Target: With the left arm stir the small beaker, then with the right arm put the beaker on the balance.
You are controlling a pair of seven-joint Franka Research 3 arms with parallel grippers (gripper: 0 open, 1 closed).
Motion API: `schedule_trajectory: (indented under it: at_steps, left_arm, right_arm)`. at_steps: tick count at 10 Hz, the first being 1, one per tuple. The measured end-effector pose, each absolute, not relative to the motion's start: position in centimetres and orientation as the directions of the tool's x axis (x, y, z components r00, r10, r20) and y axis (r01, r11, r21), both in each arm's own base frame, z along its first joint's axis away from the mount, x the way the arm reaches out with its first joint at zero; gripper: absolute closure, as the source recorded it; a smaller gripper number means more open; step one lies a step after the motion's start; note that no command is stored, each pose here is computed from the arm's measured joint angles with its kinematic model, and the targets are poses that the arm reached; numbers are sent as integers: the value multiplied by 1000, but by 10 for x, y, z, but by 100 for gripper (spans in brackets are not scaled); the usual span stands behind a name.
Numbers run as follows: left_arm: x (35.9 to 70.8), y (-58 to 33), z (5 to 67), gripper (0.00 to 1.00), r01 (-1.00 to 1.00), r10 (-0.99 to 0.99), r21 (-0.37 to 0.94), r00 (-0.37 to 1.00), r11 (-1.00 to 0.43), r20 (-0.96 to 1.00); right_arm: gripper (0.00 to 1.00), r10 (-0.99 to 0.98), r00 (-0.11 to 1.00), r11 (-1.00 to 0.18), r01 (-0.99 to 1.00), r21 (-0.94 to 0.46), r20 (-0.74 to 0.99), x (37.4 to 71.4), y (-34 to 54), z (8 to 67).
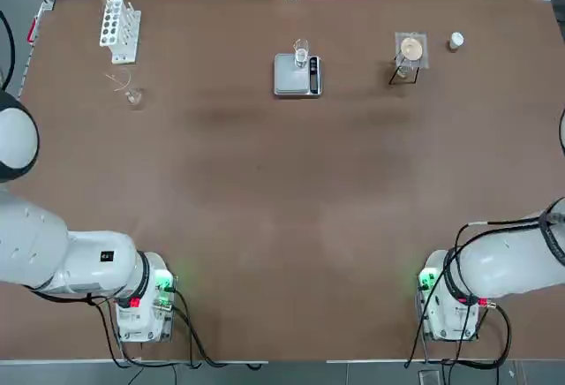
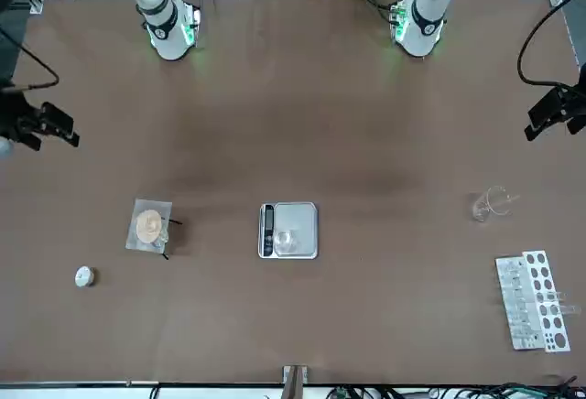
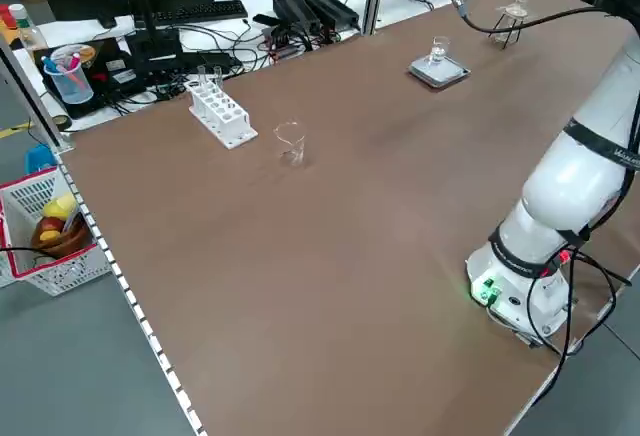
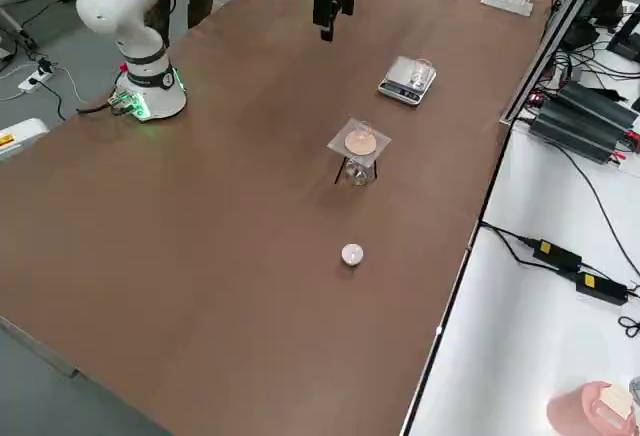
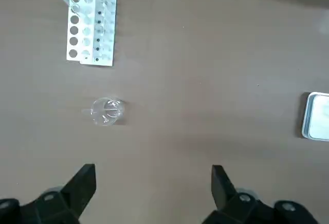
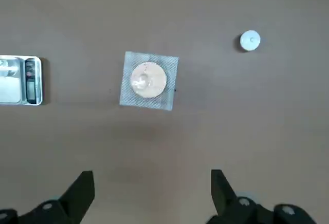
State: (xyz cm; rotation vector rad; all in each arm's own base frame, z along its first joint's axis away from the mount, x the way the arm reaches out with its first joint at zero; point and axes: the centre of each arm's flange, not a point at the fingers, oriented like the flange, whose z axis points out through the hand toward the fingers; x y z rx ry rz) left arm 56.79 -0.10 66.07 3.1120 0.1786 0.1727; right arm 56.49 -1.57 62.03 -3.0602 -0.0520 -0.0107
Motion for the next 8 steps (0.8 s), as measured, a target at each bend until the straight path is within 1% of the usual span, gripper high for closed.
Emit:
schedule_trajectory:
  at_steps: [1, 3, 4, 8]
  left_arm:
    - [568, -1, 661, 1, 113, 115, 26, 987, -993, 109]
    - [568, -1, 661, 0, 113, 115, 26, 987, -993, 109]
    - [568, -1, 661, 1, 113, 115, 26, 987, -993, 109]
    - [568, 0, 661, 0, 114, 116, 26, 987, -993, 109]
  right_arm:
    - [0, 36, 999, -997, 36, -62, -2, 561, -15, 622]
    - [0, 42, 999, -999, 42, 30, -9, 560, -13, 624]
    - [0, 43, 999, -998, 43, 47, 0, 559, -13, 627]
    - [0, 47, 997, -998, 44, 53, 53, 564, -11, 626]
